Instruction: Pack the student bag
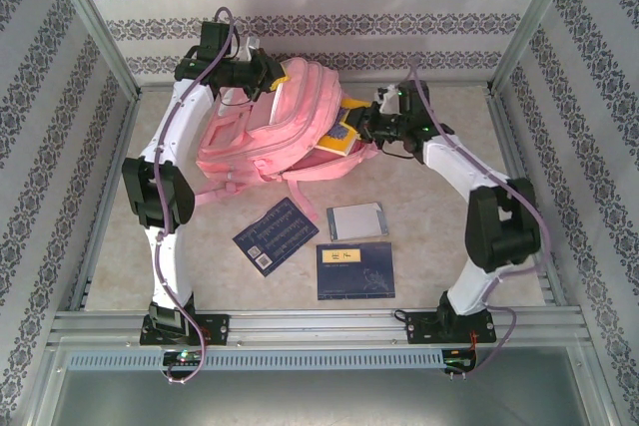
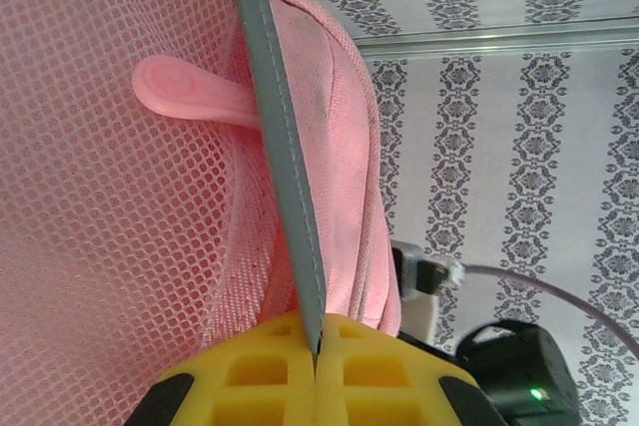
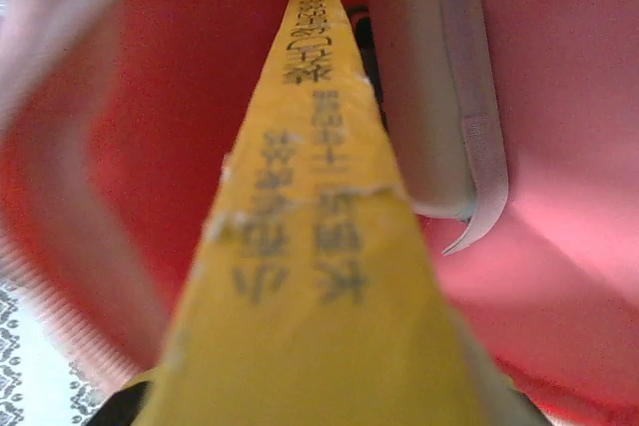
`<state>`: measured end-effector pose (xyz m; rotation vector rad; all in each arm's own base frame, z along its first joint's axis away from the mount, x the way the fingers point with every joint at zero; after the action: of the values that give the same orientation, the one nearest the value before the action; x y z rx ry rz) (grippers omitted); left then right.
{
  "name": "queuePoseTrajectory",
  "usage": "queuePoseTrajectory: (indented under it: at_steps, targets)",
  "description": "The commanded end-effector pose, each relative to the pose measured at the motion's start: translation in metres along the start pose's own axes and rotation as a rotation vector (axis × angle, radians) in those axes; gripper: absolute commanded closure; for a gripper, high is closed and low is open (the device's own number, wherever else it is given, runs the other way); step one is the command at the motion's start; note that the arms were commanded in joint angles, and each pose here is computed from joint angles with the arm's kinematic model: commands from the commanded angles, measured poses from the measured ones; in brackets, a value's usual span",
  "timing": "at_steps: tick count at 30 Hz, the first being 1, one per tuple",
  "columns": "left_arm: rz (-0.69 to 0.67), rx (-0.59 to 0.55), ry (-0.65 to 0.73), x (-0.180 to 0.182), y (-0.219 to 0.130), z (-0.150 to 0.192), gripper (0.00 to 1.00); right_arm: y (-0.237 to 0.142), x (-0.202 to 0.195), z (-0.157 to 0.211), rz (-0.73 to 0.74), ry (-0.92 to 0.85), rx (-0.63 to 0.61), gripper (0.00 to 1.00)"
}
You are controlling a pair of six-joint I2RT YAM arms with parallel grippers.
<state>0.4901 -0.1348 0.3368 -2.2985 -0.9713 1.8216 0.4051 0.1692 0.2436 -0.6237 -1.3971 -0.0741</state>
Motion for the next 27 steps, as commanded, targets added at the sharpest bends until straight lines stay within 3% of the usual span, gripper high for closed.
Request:
queuePoseTrajectory:
  at_steps: [1, 7, 11, 13, 15, 16, 20, 27]
  targets:
    - [0.185, -0.077, 0.161, -0.066, -0.043, -0.005, 1.00, 0.023, 0.025, 0.002, -0.097, -0.133, 0.079, 1.00]
    - [0.196, -0.070, 0.157, -0.067, -0.043, -0.004, 1.00, 0.085, 0.031, 0.013, -0.071, -0.140, 0.157, 1.00]
    - [0.204, -0.067, 0.159, -0.067, -0.043, -0.003, 1.00, 0.118, 0.023, 0.010, 0.000, -0.091, 0.075, 0.95]
    - [0.207, -0.067, 0.160, -0.068, -0.043, -0.004, 1.00, 0.131, 0.019, 0.006, 0.020, -0.073, 0.035, 0.84]
    - [0.207, -0.067, 0.162, -0.068, -0.042, -0.004, 1.00, 0.145, 0.015, 0.004, 0.038, -0.075, 0.026, 0.61]
    - [0.206, -0.067, 0.161, -0.067, -0.042, -0.004, 1.00, 0.148, 0.015, 0.003, 0.037, -0.080, 0.033, 0.57]
    - [0.196, -0.072, 0.157, -0.062, -0.044, -0.007, 1.00, 0.140, 0.023, -0.004, -0.020, -0.097, 0.026, 0.42]
    - [0.134, -0.123, 0.129, -0.043, -0.063, -0.021, 1.00, 0.093, 0.047, 0.000, -0.058, -0.246, 0.014, 0.30]
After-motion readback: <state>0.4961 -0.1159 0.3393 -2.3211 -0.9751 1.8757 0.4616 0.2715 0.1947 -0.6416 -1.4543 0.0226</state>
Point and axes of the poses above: each hand's point on the last joint's axis, 136 mm out from that joint toward the fingers, its own y axis out along the fingers, its own x axis along the line the jaws close on, z = x × y, the point moved 8 cm from there along -y, back along the fingers, and after that the axes turned 11 degrees about y, right-handed, at the moved point
